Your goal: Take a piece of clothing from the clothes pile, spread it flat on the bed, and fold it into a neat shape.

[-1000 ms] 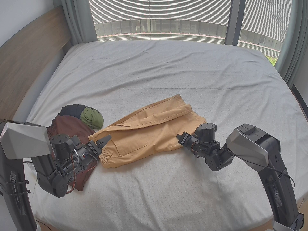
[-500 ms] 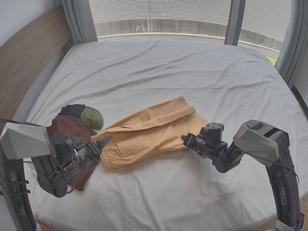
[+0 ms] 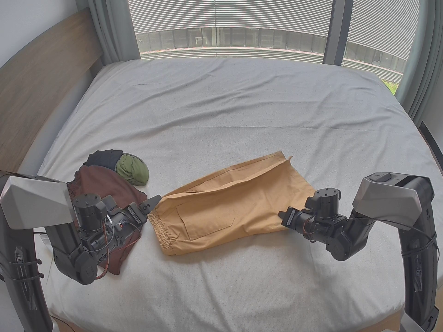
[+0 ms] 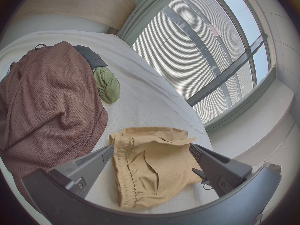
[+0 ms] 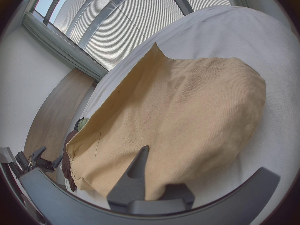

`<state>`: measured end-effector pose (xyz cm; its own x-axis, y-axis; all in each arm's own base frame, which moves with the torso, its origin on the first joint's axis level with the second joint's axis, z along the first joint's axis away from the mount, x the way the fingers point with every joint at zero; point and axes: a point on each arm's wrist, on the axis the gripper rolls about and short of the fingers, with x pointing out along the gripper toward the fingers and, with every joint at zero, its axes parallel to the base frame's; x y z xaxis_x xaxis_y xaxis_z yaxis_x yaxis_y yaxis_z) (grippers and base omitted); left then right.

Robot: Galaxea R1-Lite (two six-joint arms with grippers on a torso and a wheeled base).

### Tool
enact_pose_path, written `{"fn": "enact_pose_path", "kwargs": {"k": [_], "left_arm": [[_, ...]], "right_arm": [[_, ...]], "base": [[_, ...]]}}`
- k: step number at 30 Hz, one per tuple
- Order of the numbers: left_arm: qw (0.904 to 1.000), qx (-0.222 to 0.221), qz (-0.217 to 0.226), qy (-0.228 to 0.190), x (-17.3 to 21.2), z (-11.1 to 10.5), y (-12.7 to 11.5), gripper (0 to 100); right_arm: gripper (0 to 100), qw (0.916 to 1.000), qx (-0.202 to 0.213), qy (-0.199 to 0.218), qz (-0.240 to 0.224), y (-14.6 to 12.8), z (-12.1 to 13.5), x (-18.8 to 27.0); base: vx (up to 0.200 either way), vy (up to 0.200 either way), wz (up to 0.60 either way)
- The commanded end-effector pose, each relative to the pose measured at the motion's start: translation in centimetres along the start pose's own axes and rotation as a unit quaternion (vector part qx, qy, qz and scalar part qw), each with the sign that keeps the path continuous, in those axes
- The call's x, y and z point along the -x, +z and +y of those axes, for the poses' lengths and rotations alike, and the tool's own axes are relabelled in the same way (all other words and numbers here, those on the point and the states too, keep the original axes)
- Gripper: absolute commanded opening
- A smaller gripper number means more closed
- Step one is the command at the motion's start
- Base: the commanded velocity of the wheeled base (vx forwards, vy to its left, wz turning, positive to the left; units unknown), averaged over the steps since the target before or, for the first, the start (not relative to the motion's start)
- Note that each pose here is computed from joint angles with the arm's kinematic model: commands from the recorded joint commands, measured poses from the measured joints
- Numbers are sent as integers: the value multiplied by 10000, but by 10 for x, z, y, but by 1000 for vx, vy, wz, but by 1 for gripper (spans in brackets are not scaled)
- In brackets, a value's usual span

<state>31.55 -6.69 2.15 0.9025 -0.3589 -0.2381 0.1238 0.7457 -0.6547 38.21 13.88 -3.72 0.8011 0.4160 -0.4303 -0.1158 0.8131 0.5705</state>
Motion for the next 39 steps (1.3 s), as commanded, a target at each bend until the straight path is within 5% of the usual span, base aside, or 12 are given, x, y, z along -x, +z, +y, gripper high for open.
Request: {"fn": "enact_pose_path", "kwargs": {"k": [1,19,20,39], "left_arm": [[10000,-10,2,-15,0,-1,0,100],[10000,-13,17,-22,1,-2,-1,100],[10000,-13,17,-22,1,-2,-1,100],[9999,-26,141,-44,1,-5,-8,100]], "right_arm": [[0,9999,7,-92,39,-3,-2,30],[0,9995,123,-278,107,-33,-20,53],[100,9995,126,-267,115,-35,-20,54],[100,9997,221,-109,66,-29,-1,147]], "base": [[0,0,0],[0,0,0],[0,0,0],[0,0,0]]}}
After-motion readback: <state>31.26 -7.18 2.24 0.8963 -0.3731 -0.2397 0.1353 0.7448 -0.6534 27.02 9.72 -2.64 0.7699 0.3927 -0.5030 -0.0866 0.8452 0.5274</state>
